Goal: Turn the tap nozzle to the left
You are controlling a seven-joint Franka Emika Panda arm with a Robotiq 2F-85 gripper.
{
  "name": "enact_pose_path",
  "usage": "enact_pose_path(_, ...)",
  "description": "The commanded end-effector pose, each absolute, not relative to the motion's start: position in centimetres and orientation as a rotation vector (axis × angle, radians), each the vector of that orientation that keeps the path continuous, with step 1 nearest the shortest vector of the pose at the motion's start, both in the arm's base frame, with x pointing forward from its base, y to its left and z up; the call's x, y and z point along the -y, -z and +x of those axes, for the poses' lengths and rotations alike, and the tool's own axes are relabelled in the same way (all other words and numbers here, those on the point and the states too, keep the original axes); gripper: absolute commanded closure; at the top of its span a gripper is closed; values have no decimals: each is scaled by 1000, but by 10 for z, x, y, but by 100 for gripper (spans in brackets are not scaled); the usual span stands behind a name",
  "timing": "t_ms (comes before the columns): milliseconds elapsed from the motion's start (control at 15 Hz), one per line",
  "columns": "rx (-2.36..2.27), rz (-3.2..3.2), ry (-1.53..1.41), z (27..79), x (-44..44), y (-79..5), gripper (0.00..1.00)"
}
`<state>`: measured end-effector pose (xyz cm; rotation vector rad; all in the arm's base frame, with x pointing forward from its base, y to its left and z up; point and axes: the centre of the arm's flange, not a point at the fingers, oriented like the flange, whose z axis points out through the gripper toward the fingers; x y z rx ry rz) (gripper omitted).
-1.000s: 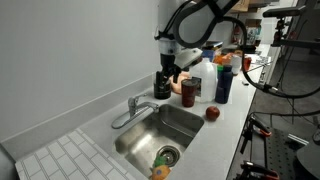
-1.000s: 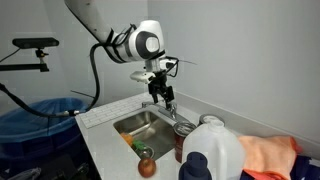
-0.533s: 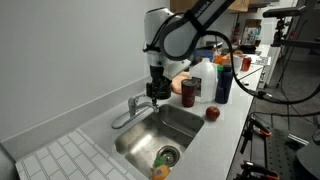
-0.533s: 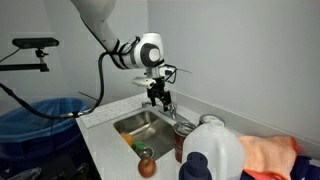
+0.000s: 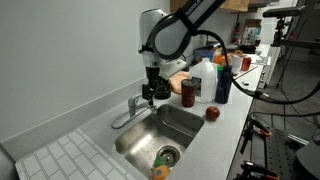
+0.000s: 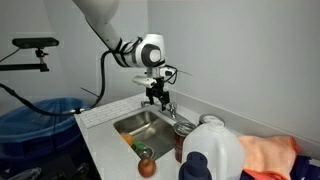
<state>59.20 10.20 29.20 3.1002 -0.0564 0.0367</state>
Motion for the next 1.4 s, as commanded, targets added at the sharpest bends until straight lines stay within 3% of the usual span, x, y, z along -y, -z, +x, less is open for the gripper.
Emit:
enact_pose_path(0, 10, 3184, 25, 610, -132, -289, 0)
enact_pose_path(933, -96, 3388, 139, 645, -227, -304, 0)
enact_pose_path(1333, -87, 3435, 31, 670, -239, -303, 0)
